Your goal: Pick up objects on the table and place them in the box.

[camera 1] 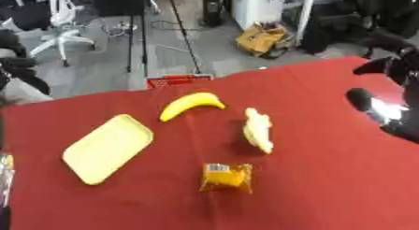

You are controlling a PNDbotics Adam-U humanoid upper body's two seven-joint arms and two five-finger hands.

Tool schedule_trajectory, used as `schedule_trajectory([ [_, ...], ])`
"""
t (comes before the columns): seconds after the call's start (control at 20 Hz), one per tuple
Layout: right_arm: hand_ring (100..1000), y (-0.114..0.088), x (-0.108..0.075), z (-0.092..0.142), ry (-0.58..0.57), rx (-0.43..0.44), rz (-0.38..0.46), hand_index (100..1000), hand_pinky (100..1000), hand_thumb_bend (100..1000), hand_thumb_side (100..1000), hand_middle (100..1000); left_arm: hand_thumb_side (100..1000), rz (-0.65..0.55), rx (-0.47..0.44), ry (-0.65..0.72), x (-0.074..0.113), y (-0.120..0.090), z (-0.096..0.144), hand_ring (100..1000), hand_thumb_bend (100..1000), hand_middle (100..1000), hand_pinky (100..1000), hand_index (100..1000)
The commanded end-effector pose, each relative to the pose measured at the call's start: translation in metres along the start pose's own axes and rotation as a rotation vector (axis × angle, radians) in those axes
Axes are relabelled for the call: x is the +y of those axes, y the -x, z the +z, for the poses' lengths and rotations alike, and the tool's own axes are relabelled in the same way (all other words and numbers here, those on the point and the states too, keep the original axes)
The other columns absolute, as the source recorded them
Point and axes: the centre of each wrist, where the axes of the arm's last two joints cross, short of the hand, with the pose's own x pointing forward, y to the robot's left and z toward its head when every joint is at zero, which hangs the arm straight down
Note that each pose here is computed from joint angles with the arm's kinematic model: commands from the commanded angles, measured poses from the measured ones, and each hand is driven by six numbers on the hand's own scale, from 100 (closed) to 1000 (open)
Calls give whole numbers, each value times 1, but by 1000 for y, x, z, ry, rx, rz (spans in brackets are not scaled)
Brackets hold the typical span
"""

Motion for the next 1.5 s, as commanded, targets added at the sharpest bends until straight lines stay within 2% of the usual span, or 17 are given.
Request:
schedule_trajectory([
  [0.05, 648, -1, -9, -12, -148, -28, 70, 945, 744, 708, 536, 843, 1000, -15, -26, 23, 4, -5, -4, 620, 645, 759, 626, 832],
  [0.35, 652, 11, -2, -30, -402, -39, 122, 948, 748, 695, 496, 844, 1000, -14, -24, 36, 3, -4, -4, 620, 644, 759, 626, 833],
  [0.5, 651, 23, 13, -41, -564, -27, 141, 916, 747, 686, 463, 840, 1000, -9, -23, 46, 2, -4, -4, 620, 644, 759, 626, 833],
  [0.65, 659, 34, 21, -47, -633, -19, 153, 918, 752, 687, 442, 841, 1000, -8, -20, 49, 1, -3, -3, 620, 643, 759, 626, 833],
  [0.9, 674, 54, 52, -62, -879, 12, 201, 914, 758, 677, 401, 841, 1000, -3, -16, 53, 1, -2, -2, 619, 642, 759, 626, 833],
  [1.15, 677, 64, 75, -73, -989, 13, 224, 909, 758, 669, 396, 839, 1000, 3, -11, 58, -1, -1, -1, 619, 641, 759, 626, 833],
  [1.5, 679, 61, 101, -82, -1059, -47, 237, 908, 758, 661, 395, 837, 1000, 8, -8, 62, -2, 0, -1, 619, 639, 760, 626, 833],
])
